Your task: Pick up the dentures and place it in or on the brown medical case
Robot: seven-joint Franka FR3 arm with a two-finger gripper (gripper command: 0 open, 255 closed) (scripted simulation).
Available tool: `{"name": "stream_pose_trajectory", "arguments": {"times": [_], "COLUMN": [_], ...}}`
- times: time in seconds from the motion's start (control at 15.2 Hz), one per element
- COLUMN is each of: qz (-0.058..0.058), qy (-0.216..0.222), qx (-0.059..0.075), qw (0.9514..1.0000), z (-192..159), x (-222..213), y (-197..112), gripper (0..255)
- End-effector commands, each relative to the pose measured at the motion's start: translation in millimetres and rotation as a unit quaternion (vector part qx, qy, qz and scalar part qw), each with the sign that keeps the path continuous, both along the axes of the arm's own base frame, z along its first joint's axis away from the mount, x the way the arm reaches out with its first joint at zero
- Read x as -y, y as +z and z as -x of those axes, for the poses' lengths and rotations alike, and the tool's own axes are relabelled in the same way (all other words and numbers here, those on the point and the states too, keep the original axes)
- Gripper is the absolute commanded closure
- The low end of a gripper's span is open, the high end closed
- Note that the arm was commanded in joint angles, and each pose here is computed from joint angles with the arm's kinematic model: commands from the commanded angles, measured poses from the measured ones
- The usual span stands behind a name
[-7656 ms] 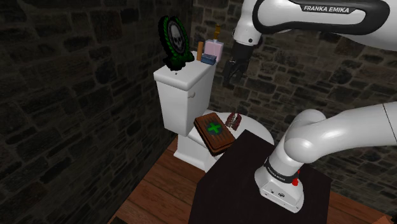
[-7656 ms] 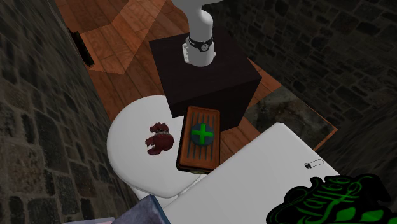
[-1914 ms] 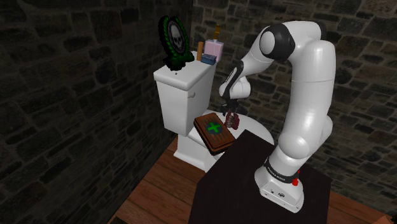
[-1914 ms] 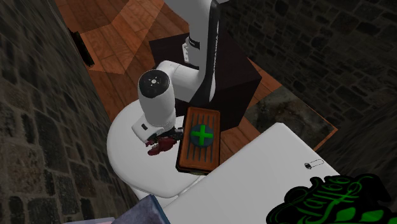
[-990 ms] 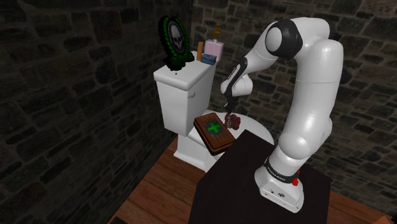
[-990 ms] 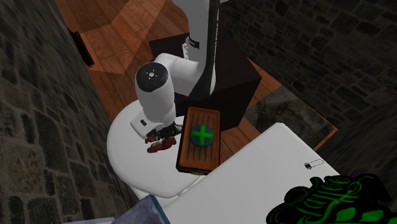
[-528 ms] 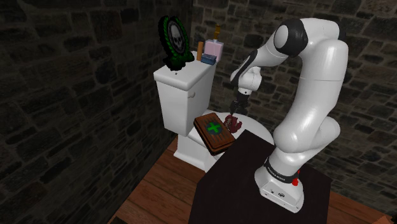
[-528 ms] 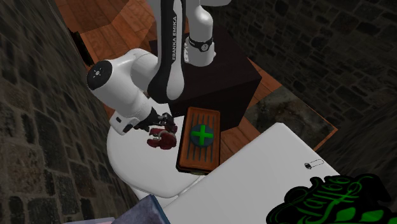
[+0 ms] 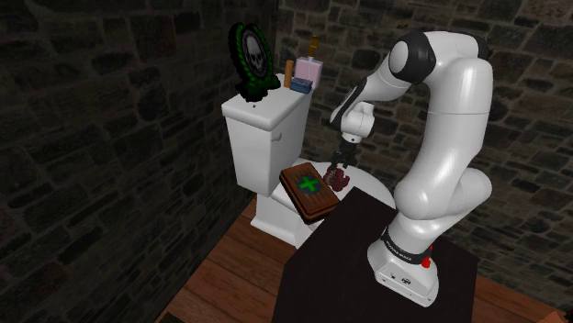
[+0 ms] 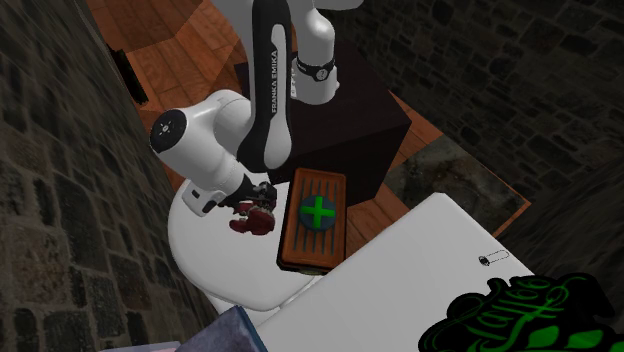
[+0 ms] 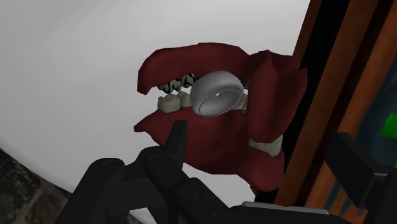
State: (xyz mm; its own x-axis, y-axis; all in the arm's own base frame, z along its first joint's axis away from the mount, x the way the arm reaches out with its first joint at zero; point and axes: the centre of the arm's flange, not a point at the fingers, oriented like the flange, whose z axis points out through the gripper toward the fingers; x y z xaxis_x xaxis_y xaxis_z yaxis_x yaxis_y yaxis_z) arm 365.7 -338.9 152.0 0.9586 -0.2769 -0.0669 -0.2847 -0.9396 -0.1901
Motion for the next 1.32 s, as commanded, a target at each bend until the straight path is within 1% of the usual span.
{"name": "stream_pose_trajectory", "arguments": {"times": [0.0, 0.26, 0.33, 0.92, 1.25], "qz": [0.0, 0.0, 0.0, 0.0, 0.0], "qy": [0.0, 0.0, 0.0, 0.0, 0.0], "qx": [0.0, 0.0, 0.0, 0.0, 0.0], "qw": [1.0, 1.0, 1.0, 1.0, 1.0], "z": [0.1, 0.1, 0.1, 0.1, 0.1], "x": [0.0, 0.0, 0.0, 0.0, 0.0], "y": [-1.0, -1.0, -1.0, -1.0, 25.4], "gripper": [0, 0, 255, 255, 255]}}
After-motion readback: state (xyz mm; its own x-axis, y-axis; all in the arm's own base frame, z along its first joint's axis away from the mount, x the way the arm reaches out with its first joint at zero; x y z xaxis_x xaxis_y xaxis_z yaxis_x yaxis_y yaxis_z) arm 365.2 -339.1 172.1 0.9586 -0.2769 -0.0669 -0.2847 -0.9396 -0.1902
